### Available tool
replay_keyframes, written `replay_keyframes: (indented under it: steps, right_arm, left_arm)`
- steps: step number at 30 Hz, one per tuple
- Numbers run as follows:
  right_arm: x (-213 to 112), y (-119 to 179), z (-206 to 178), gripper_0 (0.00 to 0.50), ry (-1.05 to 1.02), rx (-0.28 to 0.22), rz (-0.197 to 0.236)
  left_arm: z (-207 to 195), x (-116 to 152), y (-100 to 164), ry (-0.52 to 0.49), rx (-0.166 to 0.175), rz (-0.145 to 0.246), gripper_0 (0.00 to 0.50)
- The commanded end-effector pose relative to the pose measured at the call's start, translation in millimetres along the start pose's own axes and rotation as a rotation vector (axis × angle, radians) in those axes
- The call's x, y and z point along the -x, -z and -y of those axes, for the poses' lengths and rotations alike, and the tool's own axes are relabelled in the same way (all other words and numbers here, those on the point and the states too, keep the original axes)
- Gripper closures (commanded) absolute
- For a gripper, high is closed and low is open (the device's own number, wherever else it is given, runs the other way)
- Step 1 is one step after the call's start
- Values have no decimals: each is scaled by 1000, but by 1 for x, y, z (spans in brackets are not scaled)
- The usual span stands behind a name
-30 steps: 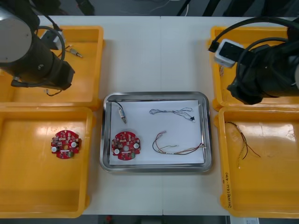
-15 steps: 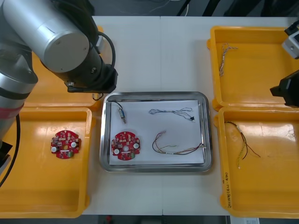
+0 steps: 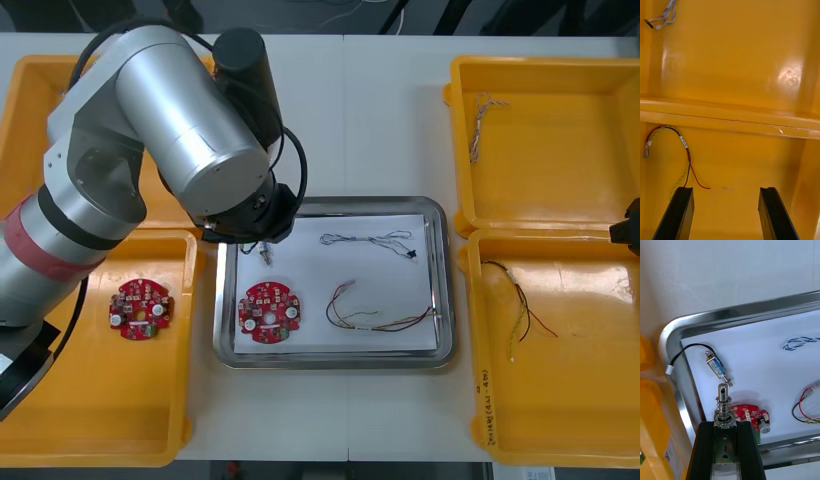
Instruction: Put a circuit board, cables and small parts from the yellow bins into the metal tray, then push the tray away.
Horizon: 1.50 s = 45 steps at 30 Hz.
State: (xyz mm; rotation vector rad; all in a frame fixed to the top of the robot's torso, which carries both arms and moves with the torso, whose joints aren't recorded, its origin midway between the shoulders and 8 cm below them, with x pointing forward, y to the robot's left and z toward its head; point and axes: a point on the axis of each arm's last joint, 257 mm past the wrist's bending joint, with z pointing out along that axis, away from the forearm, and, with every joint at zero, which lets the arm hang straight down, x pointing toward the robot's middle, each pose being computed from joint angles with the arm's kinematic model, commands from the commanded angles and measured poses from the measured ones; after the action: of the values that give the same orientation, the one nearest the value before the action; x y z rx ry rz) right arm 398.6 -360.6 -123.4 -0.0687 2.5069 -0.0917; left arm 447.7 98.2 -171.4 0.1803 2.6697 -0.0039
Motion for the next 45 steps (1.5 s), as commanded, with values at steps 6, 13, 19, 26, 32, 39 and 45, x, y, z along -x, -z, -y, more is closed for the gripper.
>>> replay_keyframes:
  steps: [6,13,19,26,32,39,45]
  right_arm:
    - [-43,-14,35,0,-134,-41,-119]
    - [-53,-18,38,0,-153,-46,-144]
    - [-54,-18,37,0,-168,-43,-144]
    - [-50,-16,29,0,-159,-19,-137]
    - [-50,-16,25,0,-158,-7,-135]
    - [-50,-16,24,0,-156,-5,-135]
    - [-50,-16,25,0,-156,-6,-135]
  left_arm:
    - [41,15,-14,43,-21,72,500]
    - [44,19,-40,45,-10,90,500]
    - [45,20,-55,54,-14,90,500]
    - [47,18,-60,52,-18,90,500]
    - [48,18,-66,52,-17,91,500]
    - [46,15,-70,52,-9,87,489]
    - [46,16,-69,58,-8,90,0]
